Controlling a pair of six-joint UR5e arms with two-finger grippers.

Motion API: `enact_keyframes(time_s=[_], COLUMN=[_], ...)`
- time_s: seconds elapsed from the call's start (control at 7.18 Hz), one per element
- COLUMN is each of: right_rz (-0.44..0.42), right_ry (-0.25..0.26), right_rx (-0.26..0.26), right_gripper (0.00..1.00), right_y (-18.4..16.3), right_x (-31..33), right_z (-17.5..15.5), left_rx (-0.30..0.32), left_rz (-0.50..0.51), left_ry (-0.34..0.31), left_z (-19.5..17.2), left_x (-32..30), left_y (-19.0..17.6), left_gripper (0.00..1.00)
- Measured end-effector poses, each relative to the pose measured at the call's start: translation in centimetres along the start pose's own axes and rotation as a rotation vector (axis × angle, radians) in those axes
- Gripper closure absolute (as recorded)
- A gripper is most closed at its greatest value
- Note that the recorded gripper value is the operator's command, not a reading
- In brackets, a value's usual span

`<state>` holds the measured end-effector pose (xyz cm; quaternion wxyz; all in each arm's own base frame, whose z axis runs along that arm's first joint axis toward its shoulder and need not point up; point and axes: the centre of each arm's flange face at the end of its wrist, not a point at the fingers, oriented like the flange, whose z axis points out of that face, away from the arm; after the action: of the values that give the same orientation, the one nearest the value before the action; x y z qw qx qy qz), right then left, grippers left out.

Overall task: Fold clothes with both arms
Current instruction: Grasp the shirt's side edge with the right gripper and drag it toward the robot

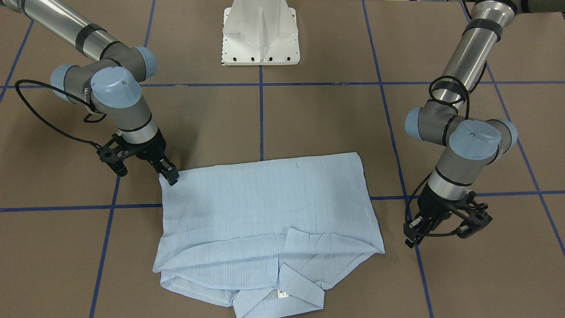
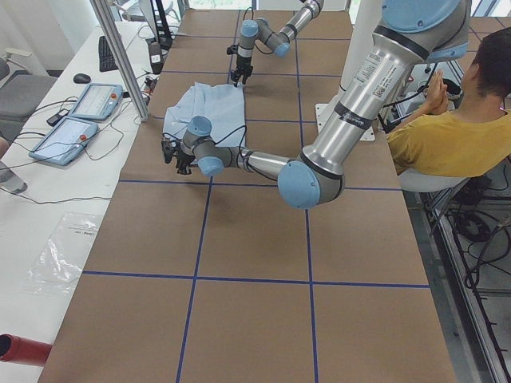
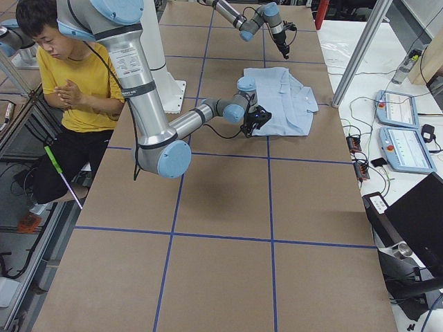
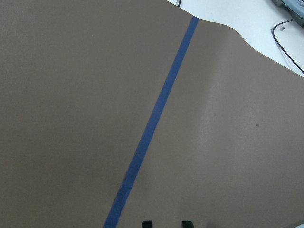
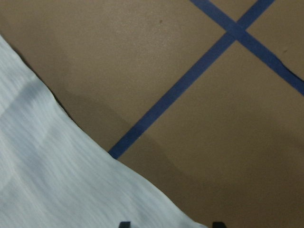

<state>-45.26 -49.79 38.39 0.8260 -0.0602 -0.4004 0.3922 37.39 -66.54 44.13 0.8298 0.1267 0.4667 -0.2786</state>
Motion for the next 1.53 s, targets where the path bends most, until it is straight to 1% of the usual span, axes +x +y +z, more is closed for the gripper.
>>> enact_keyframes(time_s=[0.28,0.56,0.7,0.84,0.98,1.11,1.25,1.39,1.53], right_rz=[0.004,0.006,0.004,-0.002,-0.012,-0.035,-0.076,-0.119,-0.159], right_ry=[0.004,-0.008,-0.017,-0.025,-0.020,-0.006,0.011,0.040,0.085], right_rx=[0.000,-0.007,-0.022,-0.061,-0.117,-0.183,-0.249,-0.309,-0.363], right_gripper=[1.00,1.00,1.00,1.00,1.00,1.00,1.00,1.00,1.00], right_y=[0.0,0.3,0.6,1.1,1.9,3.5,6.3,8.9,11.1], right_x=[0.0,-0.2,-0.3,0.2,2.0,4.7,8.0,11.9,15.6], right_z=[0.2,-0.4,-1.1,-2.5,-4.2,-5.8,-7.6,-9.4,-10.7], left_rx=[0.000,0.000,0.000,0.000,0.000,0.001,0.001,0.002,0.002], left_rz=[-0.001,-0.002,-0.001,0.000,0.001,0.002,0.002,0.001,0.001], left_ry=[-0.001,-0.002,-0.002,0.000,0.005,0.009,0.011,0.011,0.012], left_z=[0.0,0.0,0.0,0.0,0.0,-0.1,-0.1,-0.1,-0.1], left_x=[-0.1,-0.2,-0.2,-0.2,-0.1,-0.1,-0.1,-0.1,-0.1], left_y=[0.0,0.0,0.0,0.0,0.0,0.0,0.0,-0.1,0.0], left_gripper=[0.69,0.69,0.71,0.72,0.72,0.72,0.72,0.72,0.72])
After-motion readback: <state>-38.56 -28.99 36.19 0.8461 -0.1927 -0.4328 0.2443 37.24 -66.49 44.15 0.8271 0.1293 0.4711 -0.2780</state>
